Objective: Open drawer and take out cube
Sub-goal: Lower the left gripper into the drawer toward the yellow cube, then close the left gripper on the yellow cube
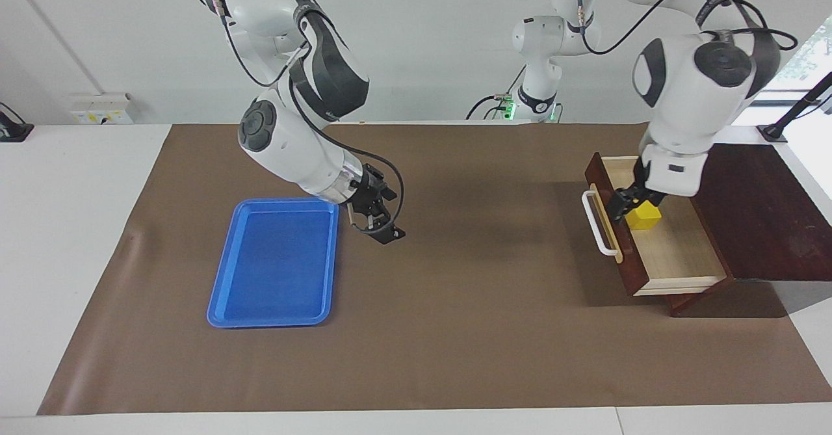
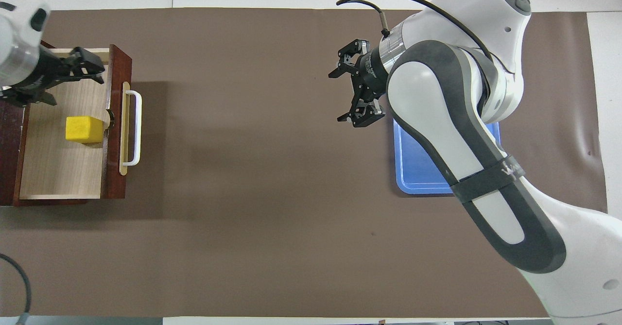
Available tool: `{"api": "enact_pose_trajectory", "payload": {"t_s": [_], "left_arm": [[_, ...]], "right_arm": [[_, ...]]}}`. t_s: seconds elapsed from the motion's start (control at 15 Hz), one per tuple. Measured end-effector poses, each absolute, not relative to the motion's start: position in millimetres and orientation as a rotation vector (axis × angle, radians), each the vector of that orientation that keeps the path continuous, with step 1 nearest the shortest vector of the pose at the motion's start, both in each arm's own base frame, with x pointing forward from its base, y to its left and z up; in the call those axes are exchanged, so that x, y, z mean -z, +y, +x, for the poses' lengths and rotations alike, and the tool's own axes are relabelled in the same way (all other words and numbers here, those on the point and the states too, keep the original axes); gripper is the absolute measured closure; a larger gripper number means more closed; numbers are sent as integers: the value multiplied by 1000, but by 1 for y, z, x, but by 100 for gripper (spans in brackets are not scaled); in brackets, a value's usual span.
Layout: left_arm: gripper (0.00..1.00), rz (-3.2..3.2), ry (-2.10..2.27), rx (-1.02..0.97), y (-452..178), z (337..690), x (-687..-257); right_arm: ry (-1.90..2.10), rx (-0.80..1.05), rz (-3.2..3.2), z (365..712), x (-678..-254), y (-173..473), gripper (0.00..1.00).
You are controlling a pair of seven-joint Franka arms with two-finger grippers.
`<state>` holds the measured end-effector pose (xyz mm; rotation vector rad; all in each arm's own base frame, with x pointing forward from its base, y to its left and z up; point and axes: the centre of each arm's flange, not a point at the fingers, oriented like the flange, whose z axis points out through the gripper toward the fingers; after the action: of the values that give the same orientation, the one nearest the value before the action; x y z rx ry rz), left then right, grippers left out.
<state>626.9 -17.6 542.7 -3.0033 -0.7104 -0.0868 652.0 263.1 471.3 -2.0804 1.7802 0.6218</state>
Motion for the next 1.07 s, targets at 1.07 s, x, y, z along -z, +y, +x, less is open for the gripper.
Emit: {"api": "enact_pose_trajectory", "payload": {"t_s": [1.07], "left_arm": [[0, -2193, -2259, 142, 44, 592, -472]], "right_arm": [[1778, -622, -2081, 654, -468, 266, 4]]}}
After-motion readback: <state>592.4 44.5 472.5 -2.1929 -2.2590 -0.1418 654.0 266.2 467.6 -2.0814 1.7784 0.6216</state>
